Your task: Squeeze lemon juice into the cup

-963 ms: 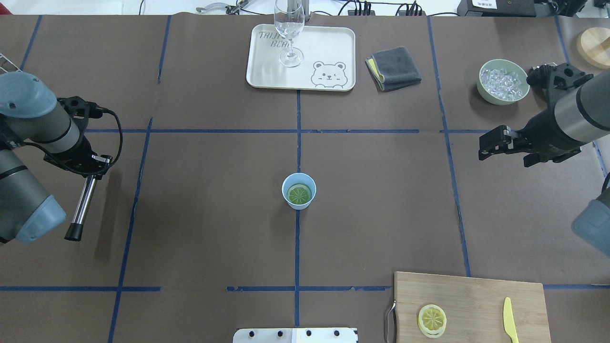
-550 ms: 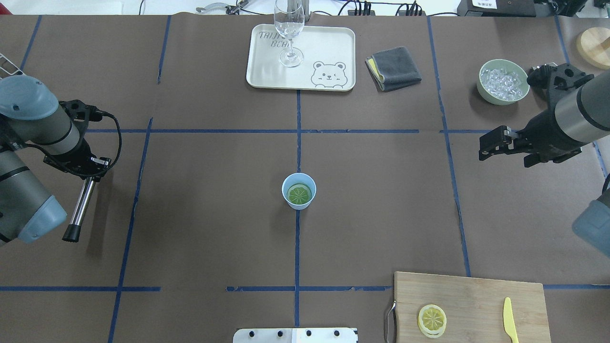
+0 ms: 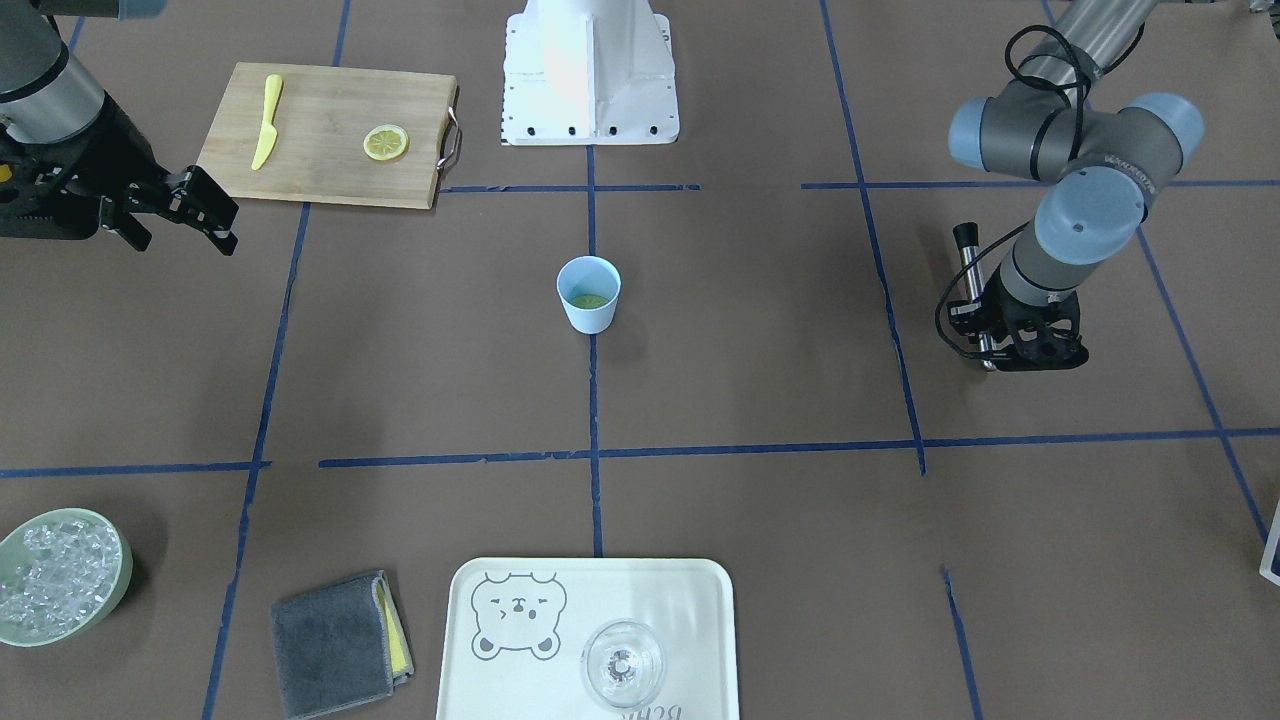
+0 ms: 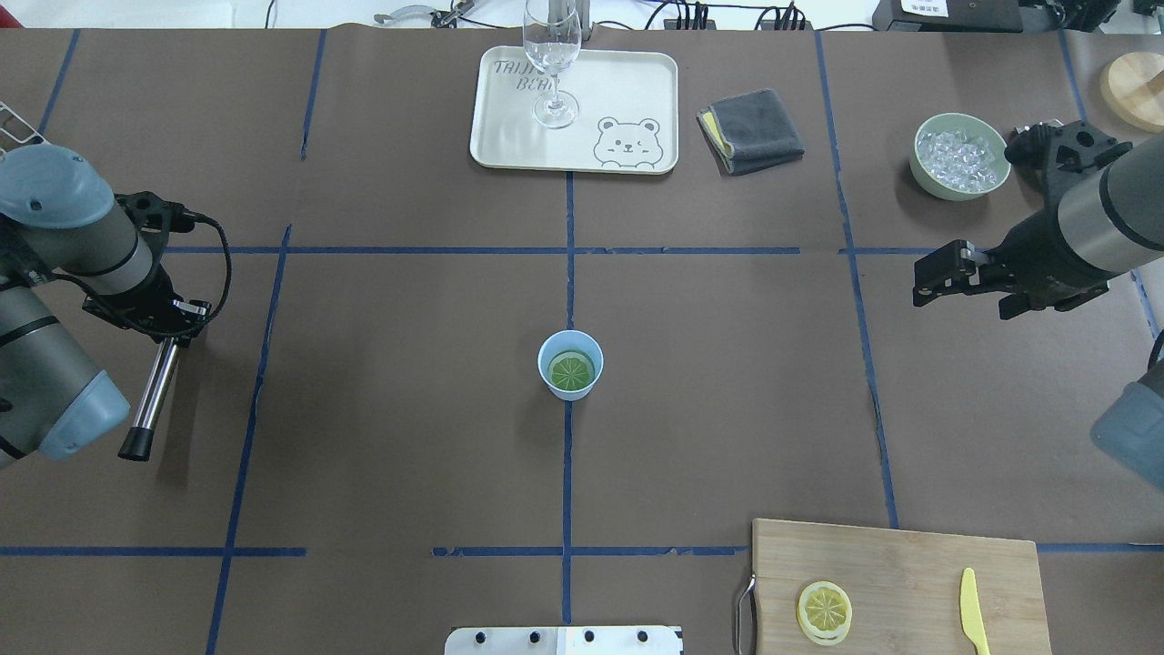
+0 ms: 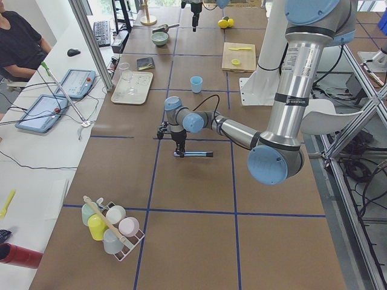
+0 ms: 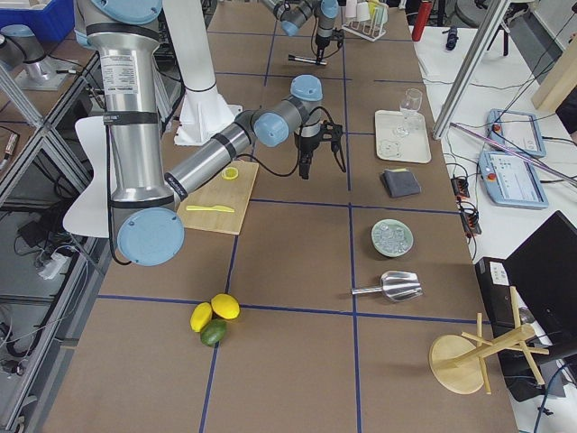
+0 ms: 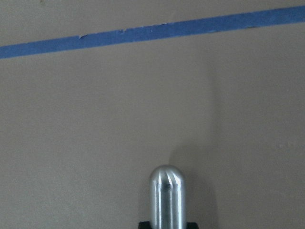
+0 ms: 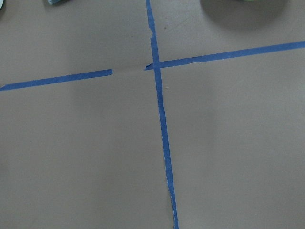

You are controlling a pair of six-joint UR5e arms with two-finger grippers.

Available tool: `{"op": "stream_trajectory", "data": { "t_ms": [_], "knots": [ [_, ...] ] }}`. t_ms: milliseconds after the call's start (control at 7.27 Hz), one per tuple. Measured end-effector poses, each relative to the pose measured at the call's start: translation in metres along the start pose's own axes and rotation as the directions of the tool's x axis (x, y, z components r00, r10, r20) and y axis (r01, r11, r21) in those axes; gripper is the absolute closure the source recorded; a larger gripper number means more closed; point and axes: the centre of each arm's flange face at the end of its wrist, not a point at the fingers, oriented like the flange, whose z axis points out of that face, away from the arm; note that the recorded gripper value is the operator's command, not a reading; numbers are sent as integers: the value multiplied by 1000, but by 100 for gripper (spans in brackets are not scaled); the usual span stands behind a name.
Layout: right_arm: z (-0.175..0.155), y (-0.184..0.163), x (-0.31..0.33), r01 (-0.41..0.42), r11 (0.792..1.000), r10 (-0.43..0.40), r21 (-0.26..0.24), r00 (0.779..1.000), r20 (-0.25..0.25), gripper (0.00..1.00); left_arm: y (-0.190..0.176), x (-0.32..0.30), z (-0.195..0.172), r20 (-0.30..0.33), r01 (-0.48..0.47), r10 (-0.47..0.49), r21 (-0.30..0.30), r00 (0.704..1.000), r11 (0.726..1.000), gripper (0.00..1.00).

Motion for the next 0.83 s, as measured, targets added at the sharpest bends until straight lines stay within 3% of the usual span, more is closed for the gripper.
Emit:
{"op": "stream_trajectory", "data": {
  "t_ms": [138, 275, 688, 825],
  "knots": [
    [0, 0, 0, 0, 1000, 0, 0, 1000, 0, 0, -1, -1, 1, 1, 4, -4, 0, 1000, 1000, 94],
    [0, 0, 0, 0, 1000, 0, 0, 1000, 1, 0, -2, -2, 2, 3, 6, -6, -2, 1000, 1000, 46],
    [-1, 0, 0, 0, 1000, 0, 0, 1000, 2, 0, -2, -3, 3, 4, 7, -7, -3, 1000, 1000, 17],
    [-1, 0, 0, 0, 1000, 0, 0, 1000, 2, 0, -4, -4, 1, -2, 5, -5, 6, 1000, 1000, 0]
  ]
}}
